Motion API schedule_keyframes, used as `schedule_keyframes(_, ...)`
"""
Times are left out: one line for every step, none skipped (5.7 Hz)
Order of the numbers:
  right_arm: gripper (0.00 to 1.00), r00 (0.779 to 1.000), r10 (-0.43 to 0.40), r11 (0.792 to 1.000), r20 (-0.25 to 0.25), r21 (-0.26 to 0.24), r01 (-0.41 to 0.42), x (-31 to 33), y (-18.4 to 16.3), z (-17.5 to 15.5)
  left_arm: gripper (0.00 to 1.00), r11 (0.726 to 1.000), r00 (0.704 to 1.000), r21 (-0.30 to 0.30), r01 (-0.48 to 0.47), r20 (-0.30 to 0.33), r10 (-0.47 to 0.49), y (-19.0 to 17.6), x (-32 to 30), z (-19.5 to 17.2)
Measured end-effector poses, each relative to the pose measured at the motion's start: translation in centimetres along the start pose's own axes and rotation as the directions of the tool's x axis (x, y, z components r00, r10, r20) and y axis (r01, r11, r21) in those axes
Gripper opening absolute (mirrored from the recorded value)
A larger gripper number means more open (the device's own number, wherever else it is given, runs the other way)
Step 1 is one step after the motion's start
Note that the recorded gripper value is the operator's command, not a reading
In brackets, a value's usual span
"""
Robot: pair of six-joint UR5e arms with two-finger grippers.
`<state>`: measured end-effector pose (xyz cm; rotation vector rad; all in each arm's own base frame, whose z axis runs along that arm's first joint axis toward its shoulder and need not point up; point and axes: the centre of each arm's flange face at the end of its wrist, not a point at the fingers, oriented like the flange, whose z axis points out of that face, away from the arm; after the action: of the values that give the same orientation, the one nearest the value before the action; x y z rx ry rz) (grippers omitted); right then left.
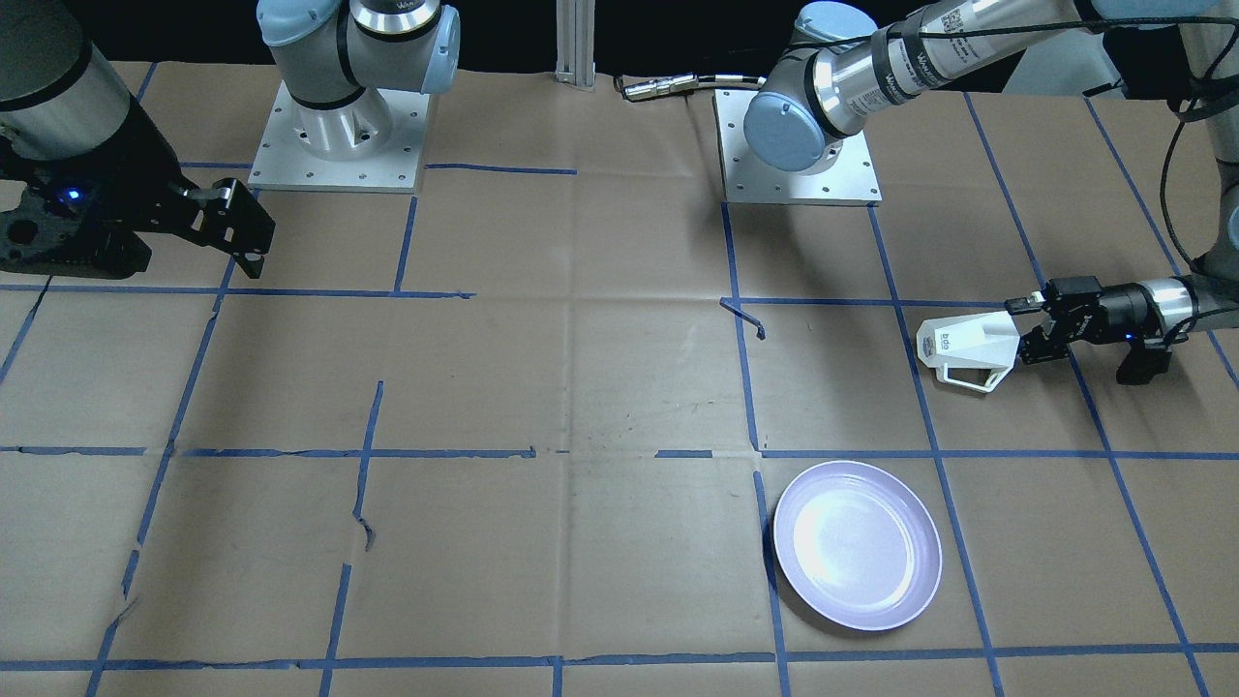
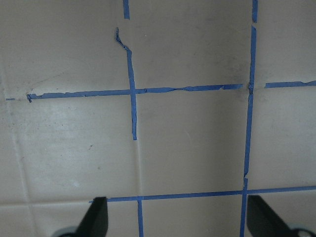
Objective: Flip cup and place on plate
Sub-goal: 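Close the left gripper on the mug and lift it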
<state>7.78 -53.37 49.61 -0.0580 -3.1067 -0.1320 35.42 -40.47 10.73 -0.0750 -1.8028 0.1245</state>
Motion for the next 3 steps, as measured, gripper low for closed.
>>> schedule_keyframes(1.0, 1.0, 0.0, 1.0, 0.0, 0.0, 0.0, 0.0, 0.0, 0.0, 0.26, 0.999, 0.999, 0.031, 0.015, -0.031, -0.014, -0.11, 0.03, 0.33)
schedule_keyframes(1.0, 1.0, 0.0, 1.0, 0.0, 0.0, 0.0, 0.0, 0.0, 0.0, 0.15, 0.999, 0.999, 0.041, 0.015, -0.044, -0.013, -0.12, 0.05, 0.48)
schedule_keyframes(1.0, 1.0, 0.0, 1.0, 0.0, 0.0, 0.0, 0.0, 0.0, 0.0, 0.08, 0.999, 0.999, 0.042, 0.005, -0.049, -0.003, -0.09, 0.05, 0.54)
